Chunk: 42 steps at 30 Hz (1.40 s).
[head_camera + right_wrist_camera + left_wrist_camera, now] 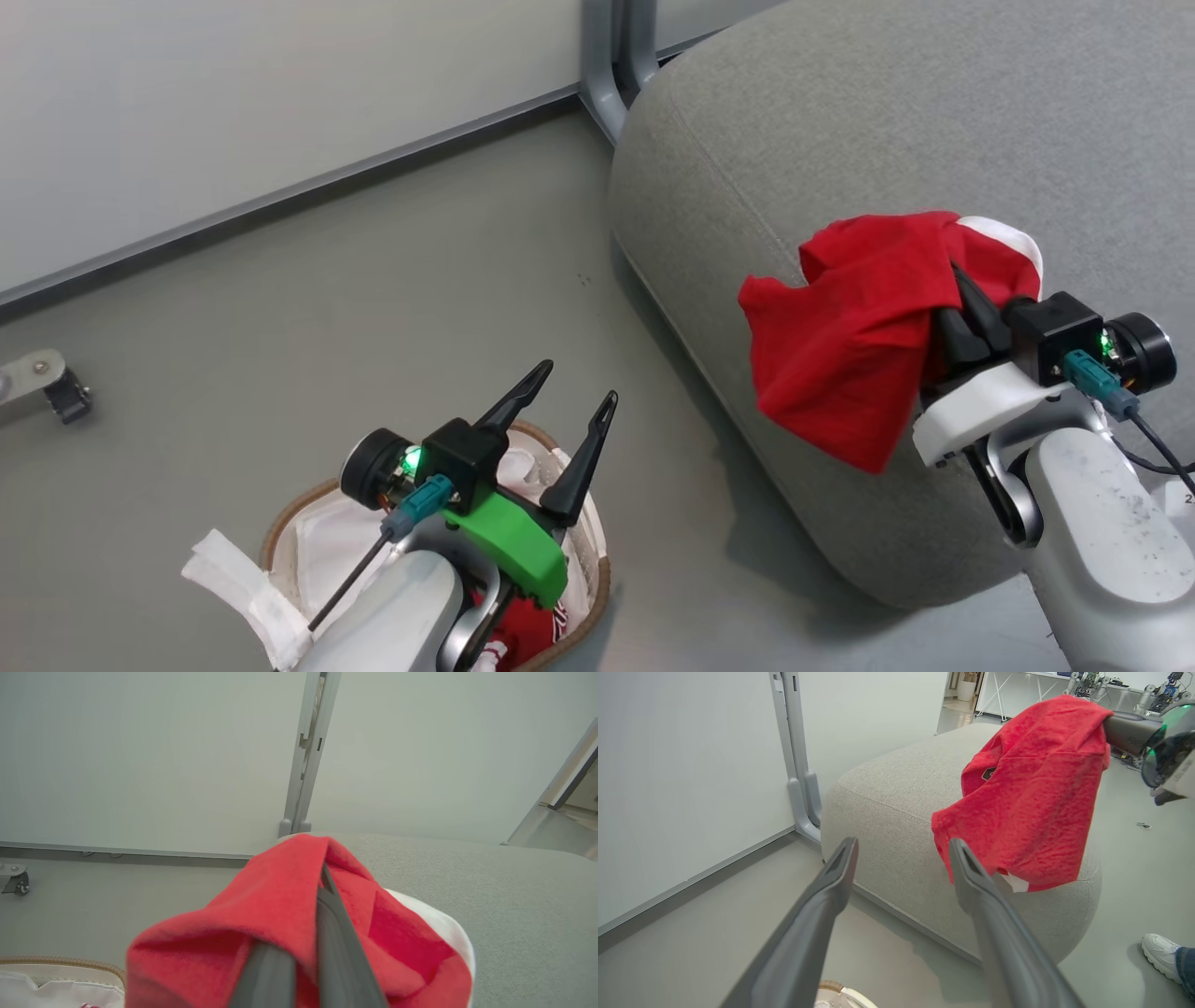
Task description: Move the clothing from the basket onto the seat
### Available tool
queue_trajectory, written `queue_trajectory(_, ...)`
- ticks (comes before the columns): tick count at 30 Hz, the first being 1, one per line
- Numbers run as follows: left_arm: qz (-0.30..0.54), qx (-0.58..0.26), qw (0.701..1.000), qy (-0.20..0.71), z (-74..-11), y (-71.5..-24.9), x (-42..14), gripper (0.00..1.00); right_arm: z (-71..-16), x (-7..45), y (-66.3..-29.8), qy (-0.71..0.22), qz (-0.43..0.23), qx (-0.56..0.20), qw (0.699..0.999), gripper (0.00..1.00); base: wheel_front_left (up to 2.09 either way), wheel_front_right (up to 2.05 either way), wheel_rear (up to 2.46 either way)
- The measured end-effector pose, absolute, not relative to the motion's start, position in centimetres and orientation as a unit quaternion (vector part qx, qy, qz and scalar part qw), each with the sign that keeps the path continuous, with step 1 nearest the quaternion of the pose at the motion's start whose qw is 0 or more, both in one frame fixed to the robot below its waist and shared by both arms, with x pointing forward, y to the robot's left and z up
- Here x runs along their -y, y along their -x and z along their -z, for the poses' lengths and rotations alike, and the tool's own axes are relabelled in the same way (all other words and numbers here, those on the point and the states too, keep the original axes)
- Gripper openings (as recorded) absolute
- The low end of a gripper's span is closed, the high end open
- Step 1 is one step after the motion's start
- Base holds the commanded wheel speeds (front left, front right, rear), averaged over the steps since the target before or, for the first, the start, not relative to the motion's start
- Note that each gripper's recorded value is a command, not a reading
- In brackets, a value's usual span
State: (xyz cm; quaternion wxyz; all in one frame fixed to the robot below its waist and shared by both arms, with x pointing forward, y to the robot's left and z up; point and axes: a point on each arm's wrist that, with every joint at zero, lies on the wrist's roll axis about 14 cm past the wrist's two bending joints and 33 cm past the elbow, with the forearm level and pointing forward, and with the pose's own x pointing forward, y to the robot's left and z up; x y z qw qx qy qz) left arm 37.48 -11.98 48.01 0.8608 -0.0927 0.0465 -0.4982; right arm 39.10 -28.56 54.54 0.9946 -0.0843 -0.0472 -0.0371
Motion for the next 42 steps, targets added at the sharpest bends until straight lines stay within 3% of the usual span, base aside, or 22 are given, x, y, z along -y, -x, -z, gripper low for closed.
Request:
queue_trajectory(7, 0.516, -0.056, 0.849, 0.103, -46.9, -37.8, 13.4, 1.0, -52.8, 30.2, -39.1, 0.076, 0.067, 0.022, 0.995, 0.0, 0.0, 0.0, 0.0)
queue_trajectory(13, 0.512, -0.058, 0.85, 0.112, -46.5, -38.6, 13.2, 1.0, -53.1, 31.2, -41.5, 0.079, 0.076, 0.021, 0.994, 0.0, 0.0, 0.0, 0.0)
queue_trajectory(24, 0.473, -0.058, 0.872, 0.11, -45.0, -41.0, 10.1, 1.0, -60.8, 34.0, -49.9, 0.141, 0.075, 0.094, 0.983, 0.0, 0.0, 0.0, 0.0)
queue_trajectory(32, 0.458, -0.052, 0.881, 0.106, -44.3, -42.2, 8.5, 1.0, -67.0, 39.3, -54.4, 0.188, 0.132, 0.123, 0.966, 0.0, 0.0, 0.0, 0.0)
queue_trajectory(38, 0.449, -0.057, 0.887, 0.092, -43.0, -42.8, 7.3, 1.0, -61.6, 42.7, -56.4, 0.179, 0.167, 0.05, 0.968, 0.0, 0.0, 0.0, 0.0)
queue_trajectory(42, 0.436, -0.075, 0.892, 0.093, -41.3, -43.2, 6.4, 1.0, -52.4, 43.3, -56.0, 0.161, 0.174, -0.046, 0.97, 0.0, 0.0, 0.0, 0.0)
